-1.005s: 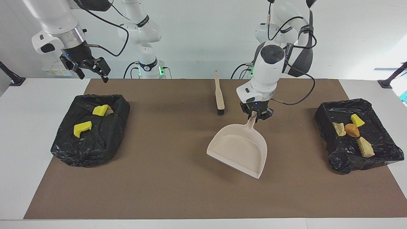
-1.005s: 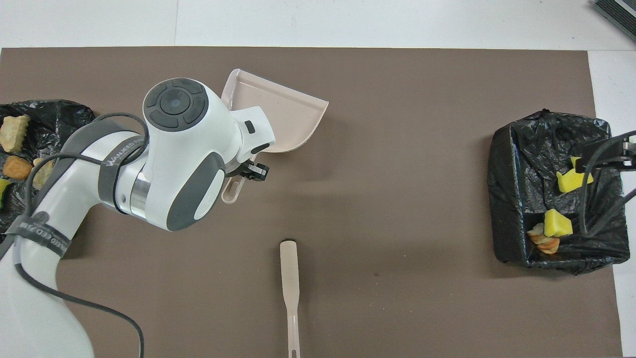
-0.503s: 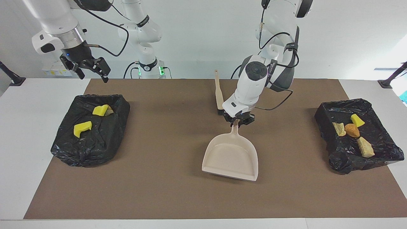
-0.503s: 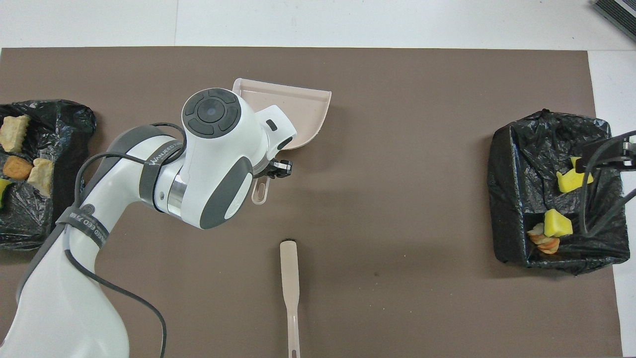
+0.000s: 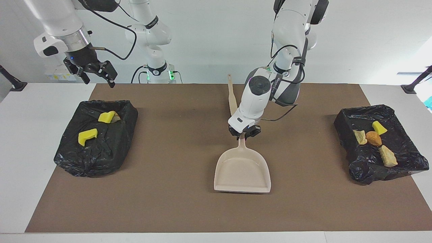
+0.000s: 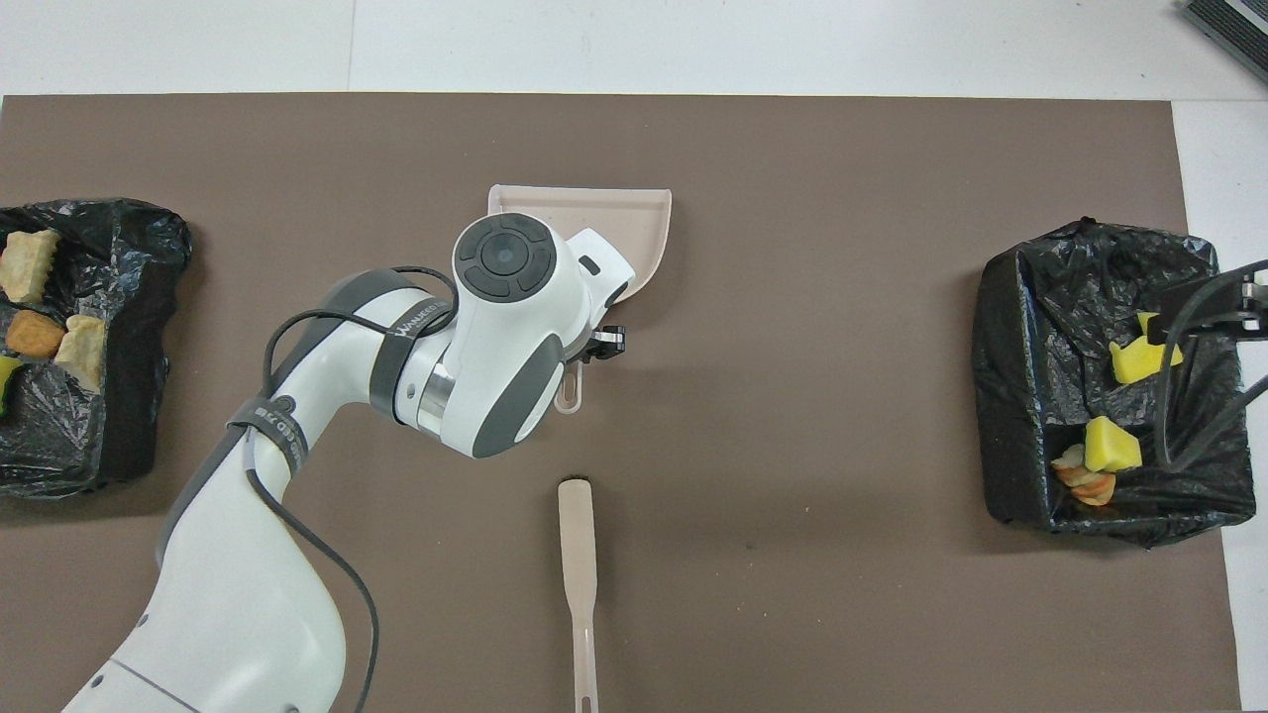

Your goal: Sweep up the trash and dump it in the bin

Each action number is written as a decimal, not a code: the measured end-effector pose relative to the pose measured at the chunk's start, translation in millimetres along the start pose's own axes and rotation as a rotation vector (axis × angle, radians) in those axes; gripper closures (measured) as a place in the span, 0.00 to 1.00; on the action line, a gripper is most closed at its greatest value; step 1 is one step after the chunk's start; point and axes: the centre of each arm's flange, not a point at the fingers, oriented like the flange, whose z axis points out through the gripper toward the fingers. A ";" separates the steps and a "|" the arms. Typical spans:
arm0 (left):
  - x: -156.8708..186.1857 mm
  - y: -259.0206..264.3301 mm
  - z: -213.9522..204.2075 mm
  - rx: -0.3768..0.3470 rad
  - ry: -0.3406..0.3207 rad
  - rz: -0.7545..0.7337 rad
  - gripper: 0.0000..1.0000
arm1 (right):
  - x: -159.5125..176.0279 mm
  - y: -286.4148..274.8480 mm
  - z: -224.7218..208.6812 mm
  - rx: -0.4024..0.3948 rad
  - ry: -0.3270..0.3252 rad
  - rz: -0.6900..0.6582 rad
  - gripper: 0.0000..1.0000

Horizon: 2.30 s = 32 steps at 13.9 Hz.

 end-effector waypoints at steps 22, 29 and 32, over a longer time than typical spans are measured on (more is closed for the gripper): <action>4.7 -24.8 -48.2 0.006 0.018 -0.056 0.40 | 0.0 0.0 -0.2 0.000 0.000 0.000 0.00; 14.1 -116.7 -127.8 0.008 0.022 -0.070 0.00 | 0.0 -0.1 -0.2 0.000 0.000 0.000 0.00; 9.7 -165.1 -171.8 0.005 0.033 -0.074 0.00 | 0.0 -0.1 -0.2 0.000 0.000 0.000 0.00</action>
